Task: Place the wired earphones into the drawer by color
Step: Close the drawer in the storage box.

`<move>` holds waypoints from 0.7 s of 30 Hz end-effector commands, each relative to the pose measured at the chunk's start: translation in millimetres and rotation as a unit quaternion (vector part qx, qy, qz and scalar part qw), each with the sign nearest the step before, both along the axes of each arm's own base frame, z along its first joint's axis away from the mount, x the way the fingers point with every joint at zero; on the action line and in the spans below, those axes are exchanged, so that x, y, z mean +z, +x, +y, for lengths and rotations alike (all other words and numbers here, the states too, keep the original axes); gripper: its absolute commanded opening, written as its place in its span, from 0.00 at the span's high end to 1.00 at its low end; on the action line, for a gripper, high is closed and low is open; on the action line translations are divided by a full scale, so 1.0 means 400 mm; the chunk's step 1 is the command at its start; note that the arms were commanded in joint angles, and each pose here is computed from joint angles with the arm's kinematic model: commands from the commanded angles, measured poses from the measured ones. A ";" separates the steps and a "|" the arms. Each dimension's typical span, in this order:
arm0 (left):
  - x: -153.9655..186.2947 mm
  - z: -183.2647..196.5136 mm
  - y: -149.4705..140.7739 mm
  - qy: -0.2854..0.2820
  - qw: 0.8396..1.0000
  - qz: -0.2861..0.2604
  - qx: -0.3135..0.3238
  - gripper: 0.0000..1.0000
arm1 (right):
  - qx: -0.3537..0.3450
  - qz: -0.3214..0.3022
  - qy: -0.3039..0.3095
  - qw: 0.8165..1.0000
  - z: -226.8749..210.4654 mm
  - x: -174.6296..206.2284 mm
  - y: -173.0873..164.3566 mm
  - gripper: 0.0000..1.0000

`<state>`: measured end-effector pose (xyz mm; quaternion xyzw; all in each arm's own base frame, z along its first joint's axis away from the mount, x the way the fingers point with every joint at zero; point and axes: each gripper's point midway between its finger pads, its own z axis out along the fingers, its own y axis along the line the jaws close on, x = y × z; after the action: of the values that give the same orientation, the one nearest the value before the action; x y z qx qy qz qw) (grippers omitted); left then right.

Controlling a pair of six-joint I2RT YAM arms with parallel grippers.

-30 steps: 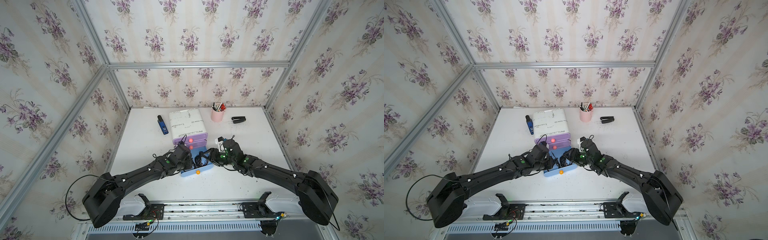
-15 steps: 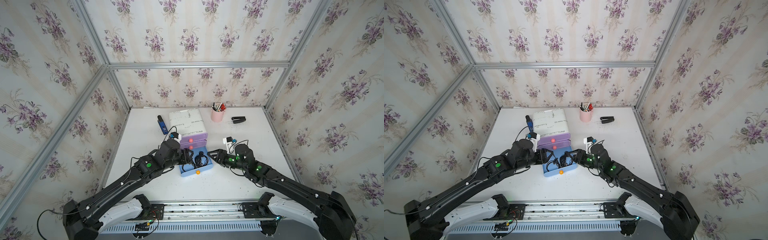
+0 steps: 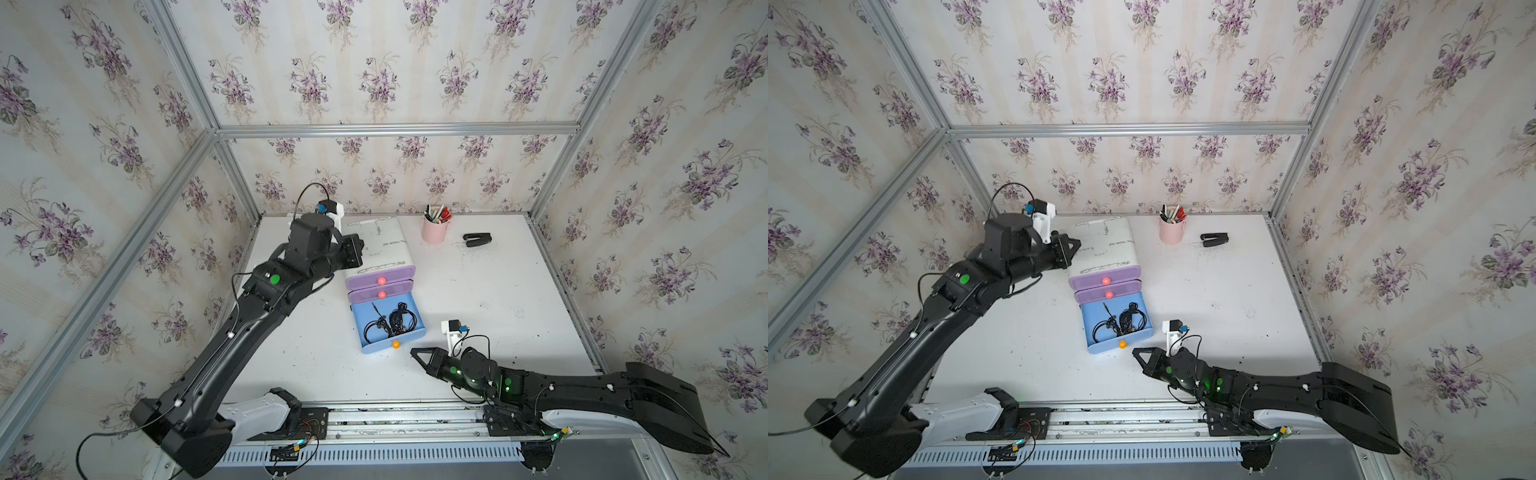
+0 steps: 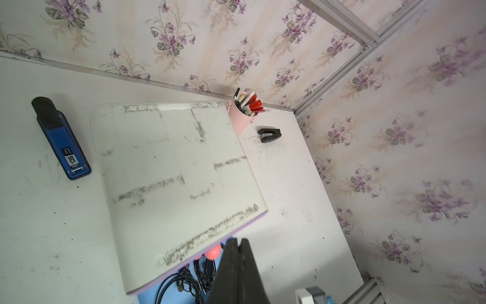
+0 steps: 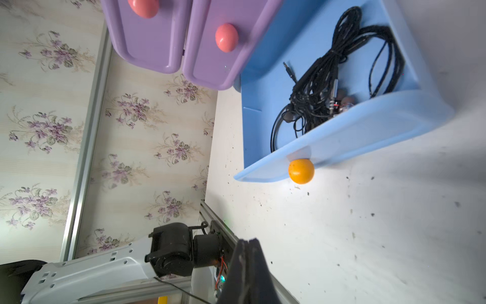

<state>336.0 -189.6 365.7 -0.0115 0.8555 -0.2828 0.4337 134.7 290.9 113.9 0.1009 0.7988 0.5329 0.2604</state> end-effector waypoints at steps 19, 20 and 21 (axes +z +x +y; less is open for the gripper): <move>-0.208 -0.014 0.429 0.088 0.992 0.079 -0.050 1.00 | -0.147 0.110 0.166 0.969 0.004 -0.153 0.041 1.00; -0.216 -0.016 0.439 0.092 0.991 0.080 -0.051 1.00 | -0.145 0.110 0.165 0.969 0.013 -0.157 0.042 1.00; -0.221 -0.019 0.445 0.093 0.991 0.081 -0.053 1.00 | -0.144 0.105 0.164 0.970 0.018 -0.156 0.044 1.00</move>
<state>511.9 -197.6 284.9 0.0353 0.9041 -0.2360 0.3544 151.9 286.2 26.6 0.2904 0.7464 0.5400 0.2588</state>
